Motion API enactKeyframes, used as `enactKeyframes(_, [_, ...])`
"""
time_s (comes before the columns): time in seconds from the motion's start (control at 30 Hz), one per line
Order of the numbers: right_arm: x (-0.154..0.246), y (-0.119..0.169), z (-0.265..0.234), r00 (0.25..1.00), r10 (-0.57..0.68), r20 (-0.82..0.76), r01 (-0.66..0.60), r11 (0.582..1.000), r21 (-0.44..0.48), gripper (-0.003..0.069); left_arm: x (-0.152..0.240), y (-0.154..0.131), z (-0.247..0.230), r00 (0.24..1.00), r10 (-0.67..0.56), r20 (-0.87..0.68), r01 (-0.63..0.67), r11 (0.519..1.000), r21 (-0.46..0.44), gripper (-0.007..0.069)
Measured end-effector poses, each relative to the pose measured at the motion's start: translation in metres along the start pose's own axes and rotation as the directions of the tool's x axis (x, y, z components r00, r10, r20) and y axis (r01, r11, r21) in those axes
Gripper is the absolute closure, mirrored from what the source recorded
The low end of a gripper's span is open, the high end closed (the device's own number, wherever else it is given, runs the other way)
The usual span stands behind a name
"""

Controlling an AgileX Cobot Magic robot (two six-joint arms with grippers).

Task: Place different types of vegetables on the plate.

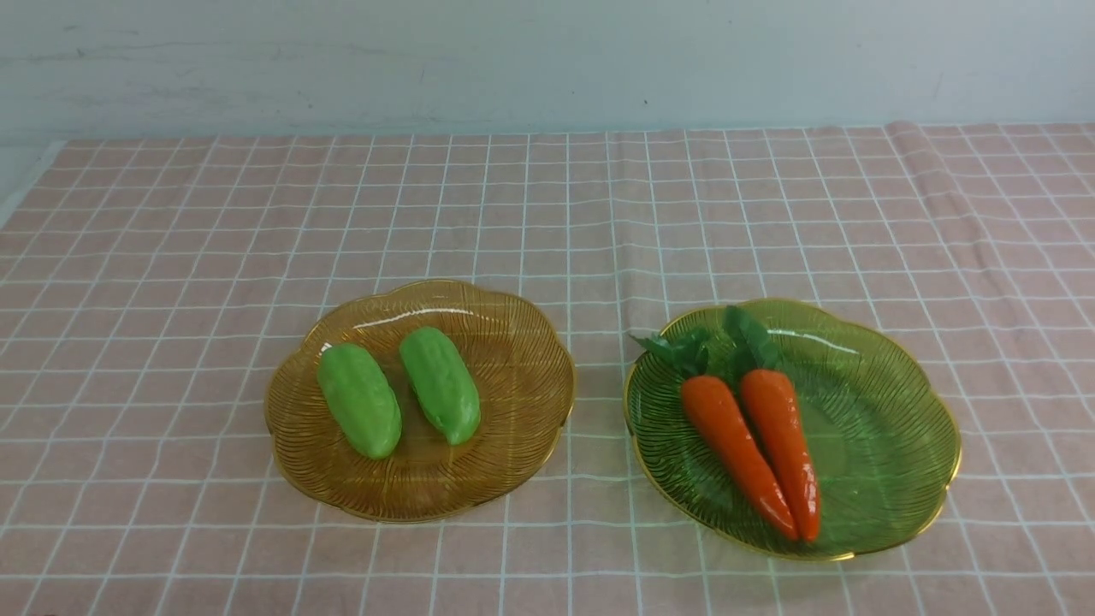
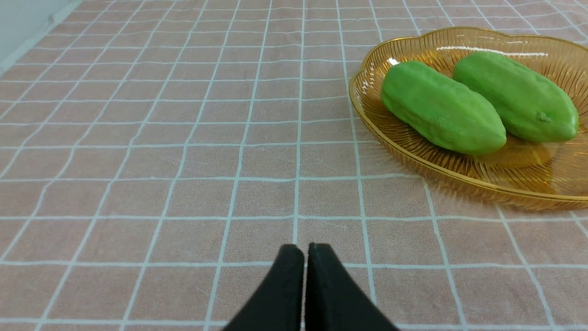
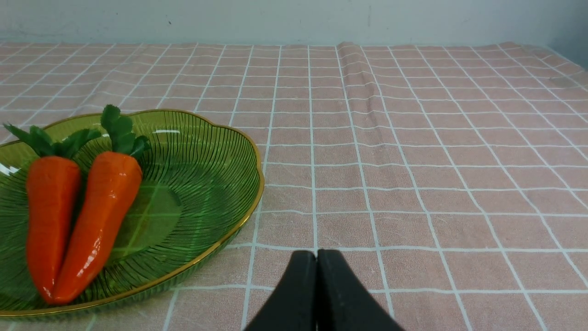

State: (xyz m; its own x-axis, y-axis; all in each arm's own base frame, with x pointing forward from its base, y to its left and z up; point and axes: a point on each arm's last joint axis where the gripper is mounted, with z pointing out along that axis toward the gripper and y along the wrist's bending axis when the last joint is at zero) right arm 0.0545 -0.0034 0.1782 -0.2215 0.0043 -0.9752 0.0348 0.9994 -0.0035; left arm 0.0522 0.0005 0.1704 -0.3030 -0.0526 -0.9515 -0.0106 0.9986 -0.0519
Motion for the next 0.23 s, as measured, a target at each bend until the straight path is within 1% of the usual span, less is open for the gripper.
enactKeyframes(0.23, [0.0000,0.0000,0.0000,1.000,-0.006,0.000,0.006,1.000,0.000,0.0674,0.0000,0.0000,0.0000,1.000,0.000,0.000,0.000,1.000,0.000,0.0629])
